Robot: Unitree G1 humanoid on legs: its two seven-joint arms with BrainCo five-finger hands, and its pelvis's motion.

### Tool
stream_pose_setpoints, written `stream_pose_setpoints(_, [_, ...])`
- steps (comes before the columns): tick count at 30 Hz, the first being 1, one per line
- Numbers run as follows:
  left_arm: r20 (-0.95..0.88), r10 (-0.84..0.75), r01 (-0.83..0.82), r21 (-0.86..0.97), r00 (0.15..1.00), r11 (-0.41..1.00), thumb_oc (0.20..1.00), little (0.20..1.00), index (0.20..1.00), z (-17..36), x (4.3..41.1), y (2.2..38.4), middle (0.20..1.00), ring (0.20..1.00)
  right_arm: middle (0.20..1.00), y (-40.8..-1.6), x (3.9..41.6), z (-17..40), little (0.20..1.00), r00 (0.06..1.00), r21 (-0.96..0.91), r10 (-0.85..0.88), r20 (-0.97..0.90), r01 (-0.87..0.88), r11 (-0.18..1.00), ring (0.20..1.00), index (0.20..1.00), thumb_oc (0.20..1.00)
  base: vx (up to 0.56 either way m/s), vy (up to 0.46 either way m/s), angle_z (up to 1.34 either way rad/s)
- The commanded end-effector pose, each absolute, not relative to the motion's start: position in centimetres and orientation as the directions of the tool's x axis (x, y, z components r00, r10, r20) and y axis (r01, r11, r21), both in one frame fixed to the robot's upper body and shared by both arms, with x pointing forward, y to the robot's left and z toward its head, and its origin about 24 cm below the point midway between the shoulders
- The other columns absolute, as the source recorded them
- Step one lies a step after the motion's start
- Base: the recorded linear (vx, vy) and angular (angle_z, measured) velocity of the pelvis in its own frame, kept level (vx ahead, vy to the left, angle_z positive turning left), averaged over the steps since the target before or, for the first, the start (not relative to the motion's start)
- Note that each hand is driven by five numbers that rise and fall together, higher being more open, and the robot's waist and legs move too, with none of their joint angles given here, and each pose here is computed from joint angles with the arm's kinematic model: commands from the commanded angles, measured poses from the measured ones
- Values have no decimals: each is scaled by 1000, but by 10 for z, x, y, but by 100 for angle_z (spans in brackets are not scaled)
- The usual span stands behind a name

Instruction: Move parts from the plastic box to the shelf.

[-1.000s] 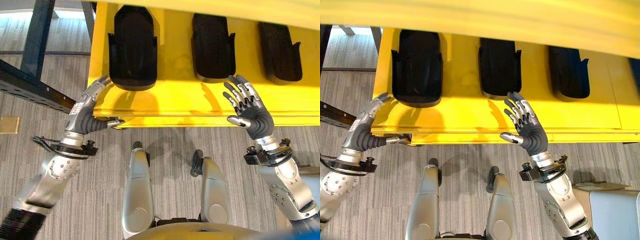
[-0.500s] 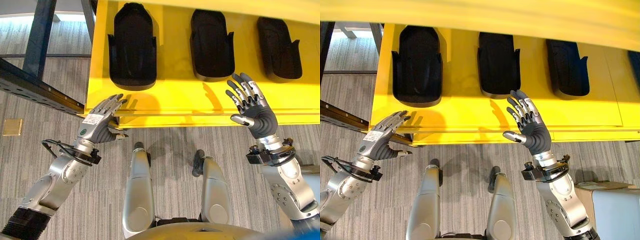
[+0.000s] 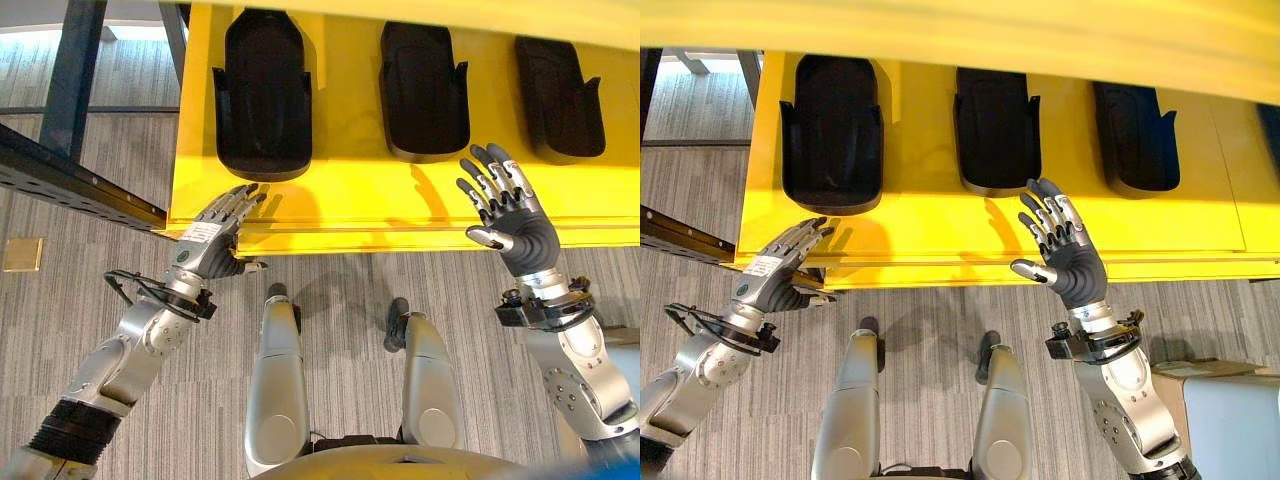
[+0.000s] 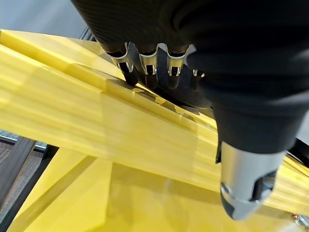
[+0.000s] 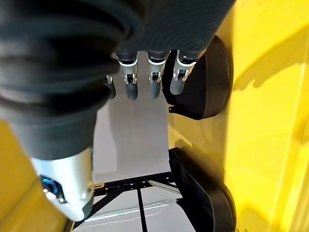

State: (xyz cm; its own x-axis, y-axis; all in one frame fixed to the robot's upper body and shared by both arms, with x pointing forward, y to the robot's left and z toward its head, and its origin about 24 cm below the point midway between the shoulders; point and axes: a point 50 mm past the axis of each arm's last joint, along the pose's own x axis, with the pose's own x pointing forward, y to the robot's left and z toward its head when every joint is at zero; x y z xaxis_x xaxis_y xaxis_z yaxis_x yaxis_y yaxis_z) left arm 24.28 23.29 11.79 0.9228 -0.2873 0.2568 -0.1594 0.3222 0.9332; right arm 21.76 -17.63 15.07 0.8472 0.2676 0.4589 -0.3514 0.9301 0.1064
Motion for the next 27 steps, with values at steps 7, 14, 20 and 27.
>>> stream_pose_setpoints(7, [187,-288,-89,942,939,323,1000,1000,1000,94,255,221,1000,1000,1000,-179,214,178,1000,765,130,214,607,-361,923,1000,1000,1000,3,0,-1])
stream_pose_setpoints(14, [175,-266,-83,943,948,322,1000,1000,1000,88,263,220,1000,1000,1000,-179,213,177,1000,769,142,210,604,-362,921,1000,1000,1000,6,4,-4])
stream_pose_setpoints(20, [209,-246,-116,932,946,344,1000,1000,1000,91,269,217,1000,1000,1000,-179,213,176,1000,774,153,202,600,-359,921,1000,1000,1000,-1,3,-5])
stream_pose_setpoints(27, [252,-220,-155,911,942,382,1000,1000,1000,96,278,213,1000,1000,1000,-179,214,175,1000,778,161,198,596,-357,920,1000,1000,1000,0,0,0])
